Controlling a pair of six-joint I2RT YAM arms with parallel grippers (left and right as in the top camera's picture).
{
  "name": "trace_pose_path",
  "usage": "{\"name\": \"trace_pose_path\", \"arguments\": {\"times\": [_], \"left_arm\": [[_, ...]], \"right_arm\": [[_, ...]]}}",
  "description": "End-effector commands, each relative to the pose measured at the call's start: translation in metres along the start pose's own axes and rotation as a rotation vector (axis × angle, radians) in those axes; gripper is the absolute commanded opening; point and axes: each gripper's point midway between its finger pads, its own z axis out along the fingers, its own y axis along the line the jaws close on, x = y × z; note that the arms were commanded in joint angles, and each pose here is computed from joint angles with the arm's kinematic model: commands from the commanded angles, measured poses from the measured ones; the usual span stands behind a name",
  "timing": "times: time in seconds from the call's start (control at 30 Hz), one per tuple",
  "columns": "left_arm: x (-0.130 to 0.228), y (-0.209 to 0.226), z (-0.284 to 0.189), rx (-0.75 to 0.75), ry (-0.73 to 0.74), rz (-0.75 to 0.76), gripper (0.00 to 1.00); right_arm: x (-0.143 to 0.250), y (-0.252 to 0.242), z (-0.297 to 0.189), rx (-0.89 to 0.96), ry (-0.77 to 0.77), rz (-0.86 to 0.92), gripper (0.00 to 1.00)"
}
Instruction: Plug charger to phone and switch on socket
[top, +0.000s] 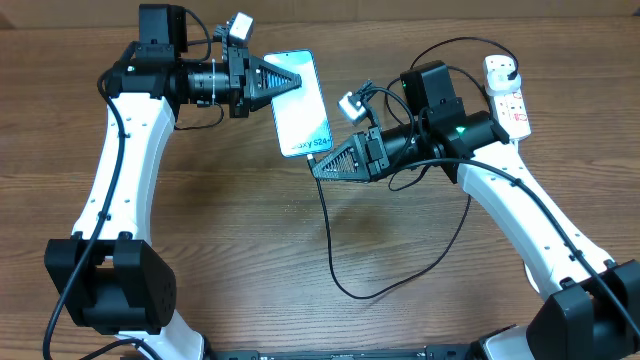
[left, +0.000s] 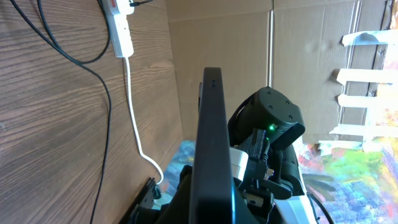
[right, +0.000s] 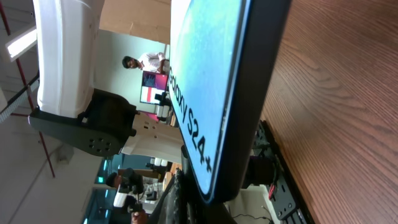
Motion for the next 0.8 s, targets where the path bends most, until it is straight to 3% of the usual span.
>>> {"name": "trace_pose_path", "arguments": {"times": [0.0, 0.77], "left_arm": [[0.0054, -0.0097, 0.0025, 0.05, 0.035, -0.008, 0.04], [0.0076, -0.0136, 0.002, 0.073, 0.048, -0.007, 0.04]], "right_arm": [[-0.0014, 0.0195, -0.0042, -0.025, -0.005, -0.054, 0.04], [-0.0015, 0.0194, -0.0042, -0.025, -0.005, -0.055, 0.03]]}}
